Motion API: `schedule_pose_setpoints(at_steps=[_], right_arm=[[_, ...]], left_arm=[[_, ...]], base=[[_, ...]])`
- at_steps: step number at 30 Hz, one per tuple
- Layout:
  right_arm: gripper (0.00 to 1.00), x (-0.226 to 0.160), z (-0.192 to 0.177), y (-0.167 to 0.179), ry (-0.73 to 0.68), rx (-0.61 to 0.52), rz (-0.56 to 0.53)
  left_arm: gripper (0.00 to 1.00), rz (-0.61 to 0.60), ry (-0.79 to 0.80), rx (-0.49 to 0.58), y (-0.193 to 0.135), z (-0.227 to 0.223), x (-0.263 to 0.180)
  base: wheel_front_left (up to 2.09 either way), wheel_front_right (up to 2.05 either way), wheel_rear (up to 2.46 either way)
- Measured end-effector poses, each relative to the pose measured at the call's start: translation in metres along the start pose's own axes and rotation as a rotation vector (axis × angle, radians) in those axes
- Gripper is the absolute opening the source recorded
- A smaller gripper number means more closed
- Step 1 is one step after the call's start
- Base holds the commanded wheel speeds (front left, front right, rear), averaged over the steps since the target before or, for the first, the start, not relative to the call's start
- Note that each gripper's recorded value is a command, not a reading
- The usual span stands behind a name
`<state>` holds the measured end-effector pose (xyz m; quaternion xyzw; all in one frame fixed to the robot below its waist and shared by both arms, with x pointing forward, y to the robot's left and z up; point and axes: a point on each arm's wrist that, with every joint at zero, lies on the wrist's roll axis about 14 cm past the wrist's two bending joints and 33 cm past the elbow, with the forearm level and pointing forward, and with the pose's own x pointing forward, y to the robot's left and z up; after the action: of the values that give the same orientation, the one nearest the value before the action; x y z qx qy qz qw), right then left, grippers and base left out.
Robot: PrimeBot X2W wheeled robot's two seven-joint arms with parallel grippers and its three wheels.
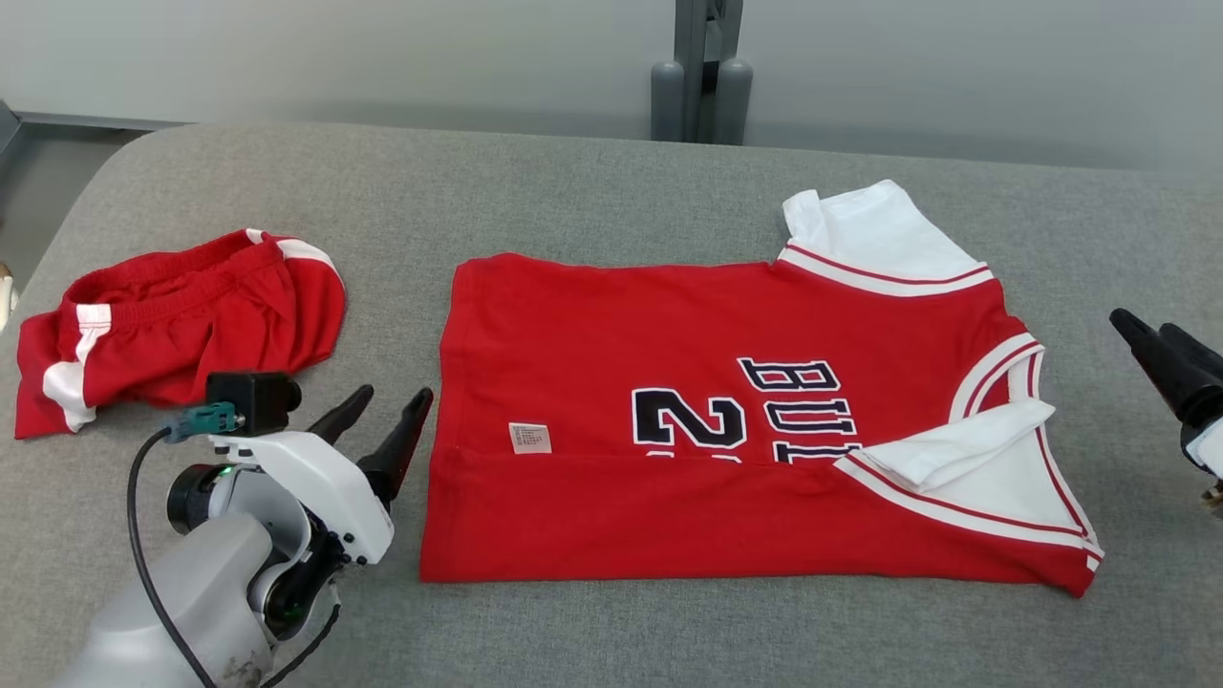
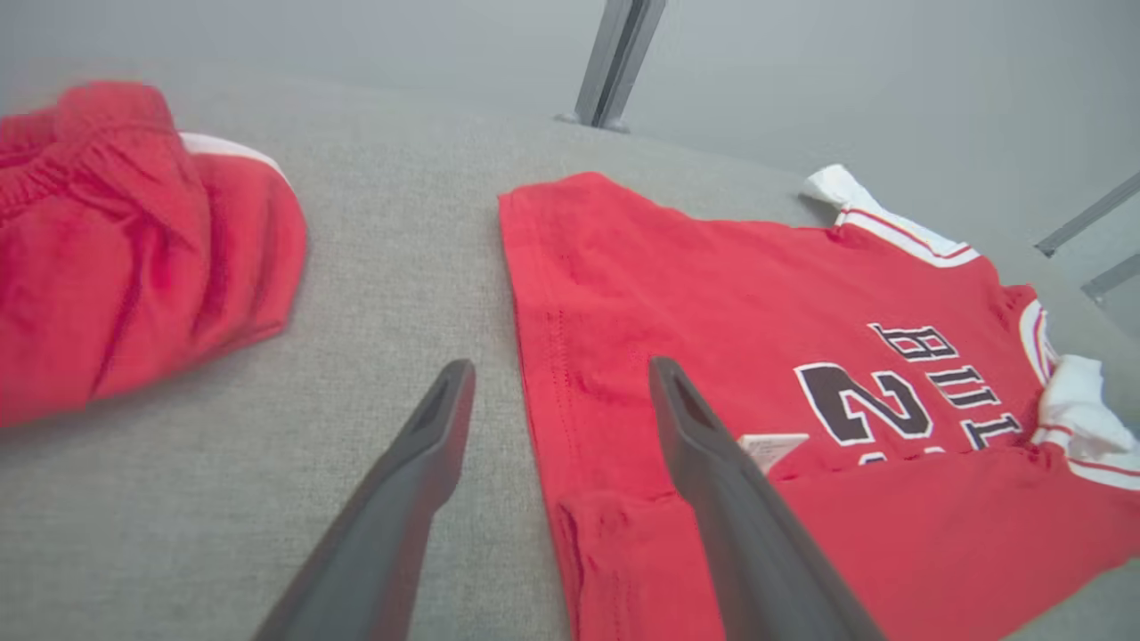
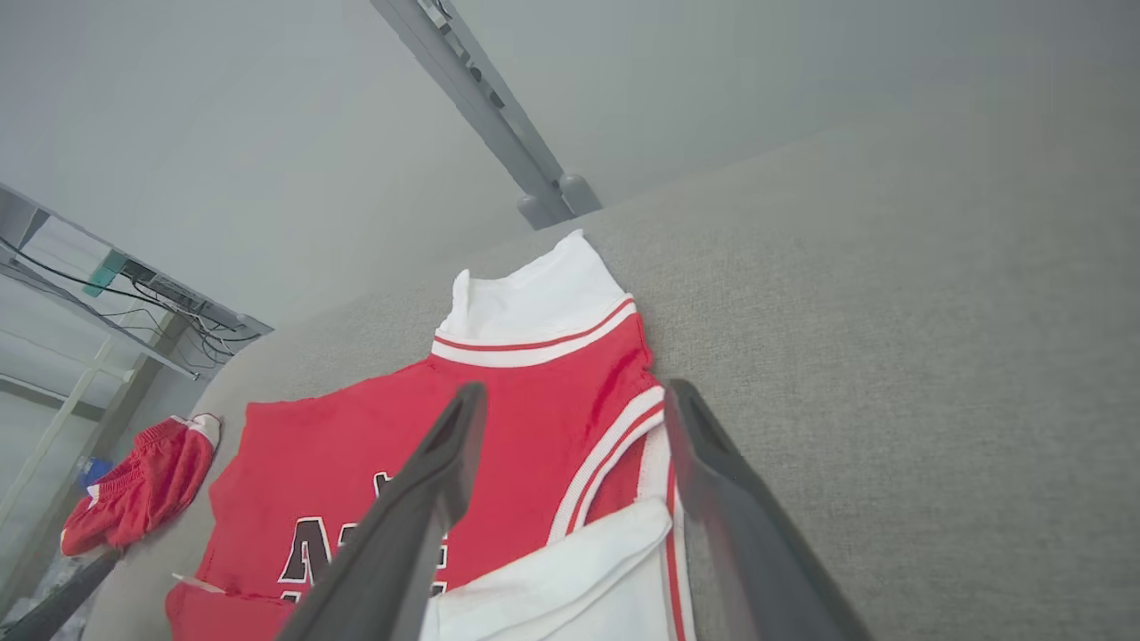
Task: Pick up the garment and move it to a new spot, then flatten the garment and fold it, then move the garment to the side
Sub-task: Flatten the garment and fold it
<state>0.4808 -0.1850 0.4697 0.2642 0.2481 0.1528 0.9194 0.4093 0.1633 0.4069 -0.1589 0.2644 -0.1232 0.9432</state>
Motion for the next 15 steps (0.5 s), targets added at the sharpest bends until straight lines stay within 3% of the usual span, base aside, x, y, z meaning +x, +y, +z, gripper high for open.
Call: schedule_pose_setpoints(at_steps=[5, 6, 7, 11, 15], right_arm=[[1.0, -0.018, 0.016, 0.0, -0.157, -0.149, -0.002], [1.0, -0.024, 0.024, 0.001, -0.218, -0.249, -0.012], [1.0, -0.026, 0.03, 0.004, -0.249, -0.276, -0.011], [1.0, -0.034, 0.03, 0.013, -0.341, -0.303, -0.009], [1.0, -0.05, 0.024, 0.02, -0.418, -0.412, -0.025]], left_arm=[[1.0, -0.009, -0.179, 0.041, -0.009, 0.035, -0.007], [1.0, -0.001, -0.239, 0.086, -0.017, 0.045, -0.011], [1.0, 0.005, -0.257, 0.101, -0.019, 0.049, -0.012], [1.0, 0.034, -0.375, 0.132, -0.025, 0.072, -0.024], [1.0, 0.086, -0.419, 0.264, -0.028, 0.063, -0.04]], base=[[0.0, 0.0, 0.0], [0.0, 0.0, 0.0], [0.0, 0.0, 0.0], [0.0, 0.0, 0.0], [0.0, 0.0, 0.0]])
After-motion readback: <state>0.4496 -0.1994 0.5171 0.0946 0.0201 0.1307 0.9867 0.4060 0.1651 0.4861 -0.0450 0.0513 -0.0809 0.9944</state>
